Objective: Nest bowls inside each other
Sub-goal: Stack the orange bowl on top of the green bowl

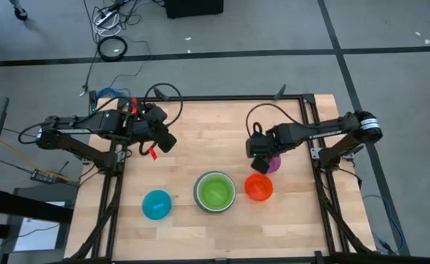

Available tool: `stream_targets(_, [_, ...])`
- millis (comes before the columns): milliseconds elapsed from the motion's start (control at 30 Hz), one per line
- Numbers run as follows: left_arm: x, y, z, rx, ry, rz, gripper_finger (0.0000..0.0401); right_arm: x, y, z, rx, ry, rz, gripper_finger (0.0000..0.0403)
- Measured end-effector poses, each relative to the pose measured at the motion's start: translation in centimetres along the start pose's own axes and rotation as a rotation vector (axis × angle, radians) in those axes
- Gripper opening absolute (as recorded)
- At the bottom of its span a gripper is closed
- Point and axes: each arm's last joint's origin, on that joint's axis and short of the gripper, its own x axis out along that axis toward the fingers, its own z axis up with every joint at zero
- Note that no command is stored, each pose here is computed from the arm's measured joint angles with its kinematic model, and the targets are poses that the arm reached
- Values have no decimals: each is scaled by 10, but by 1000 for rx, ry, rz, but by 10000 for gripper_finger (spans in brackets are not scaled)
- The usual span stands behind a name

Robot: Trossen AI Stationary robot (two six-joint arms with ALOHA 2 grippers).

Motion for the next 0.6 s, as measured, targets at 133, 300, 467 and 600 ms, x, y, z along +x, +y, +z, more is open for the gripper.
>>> stream_targets(133, [0,0,0,1,1,1,144,19,5,-21,-17,90,73,149])
stream_targets(300, [0,0,0,4,4,3,144,29,19,-46,3,149,231,148])
stream_targets(467, [0,0,0,3,3,2,144,25,29,-63,41,165,262,147])
stream_targets(600, [0,0,0,-1,3,2,144,24,40,-69,45,160,295,147])
